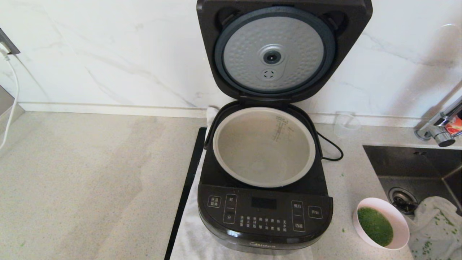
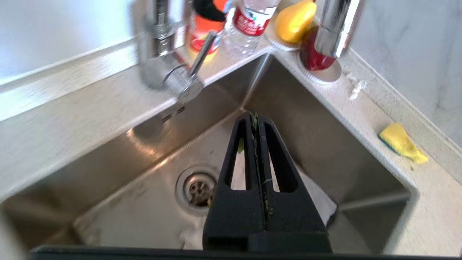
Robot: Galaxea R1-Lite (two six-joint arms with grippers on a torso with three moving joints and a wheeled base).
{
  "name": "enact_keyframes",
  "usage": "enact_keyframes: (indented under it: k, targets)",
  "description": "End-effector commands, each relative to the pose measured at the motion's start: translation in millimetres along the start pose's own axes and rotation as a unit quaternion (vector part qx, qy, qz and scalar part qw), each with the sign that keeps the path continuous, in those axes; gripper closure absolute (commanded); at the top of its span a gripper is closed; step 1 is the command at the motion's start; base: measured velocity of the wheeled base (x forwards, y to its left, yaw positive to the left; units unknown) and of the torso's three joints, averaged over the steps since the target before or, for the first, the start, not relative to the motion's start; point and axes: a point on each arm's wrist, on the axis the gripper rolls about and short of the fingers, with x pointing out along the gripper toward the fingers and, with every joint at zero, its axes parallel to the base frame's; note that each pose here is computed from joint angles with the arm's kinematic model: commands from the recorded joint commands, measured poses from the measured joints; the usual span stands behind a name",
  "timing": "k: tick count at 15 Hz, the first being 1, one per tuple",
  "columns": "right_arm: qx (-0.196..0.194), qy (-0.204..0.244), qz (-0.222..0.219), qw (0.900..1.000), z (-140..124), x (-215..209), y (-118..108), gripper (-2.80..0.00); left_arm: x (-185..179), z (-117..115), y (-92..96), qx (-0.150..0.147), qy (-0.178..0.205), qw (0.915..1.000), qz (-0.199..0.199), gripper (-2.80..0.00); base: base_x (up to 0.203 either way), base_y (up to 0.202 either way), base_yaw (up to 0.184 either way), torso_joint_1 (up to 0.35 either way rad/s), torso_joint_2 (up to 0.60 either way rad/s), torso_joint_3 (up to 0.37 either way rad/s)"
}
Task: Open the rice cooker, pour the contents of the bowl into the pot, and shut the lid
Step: Turn on the tap
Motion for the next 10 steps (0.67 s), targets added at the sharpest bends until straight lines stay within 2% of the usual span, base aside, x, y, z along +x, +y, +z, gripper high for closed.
enact_keyframes:
  k: [1,5,10]
  targets:
    - [-0.01,0.023,-0.018,1.0,-18,33,5,0.0,0,0,0.0,0.0,-0.001,1.0,0.0,0.0,0.0,0.0,0.0,0.0,0.0,0.0]
    - [-0.009,0.029,-0.027,0.999,-27,63,12,0.0,0,0,0.0,0.0,-0.001,1.0,0.0,0.0,0.0,0.0,0.0,0.0,0.0,0.0]
    - [-0.013,-0.01,-0.041,0.999,-37,94,25,0.0,0,0,0.0,0.0,-0.001,1.0,0.0,0.0,0.0,0.0,0.0,0.0,0.0,0.0]
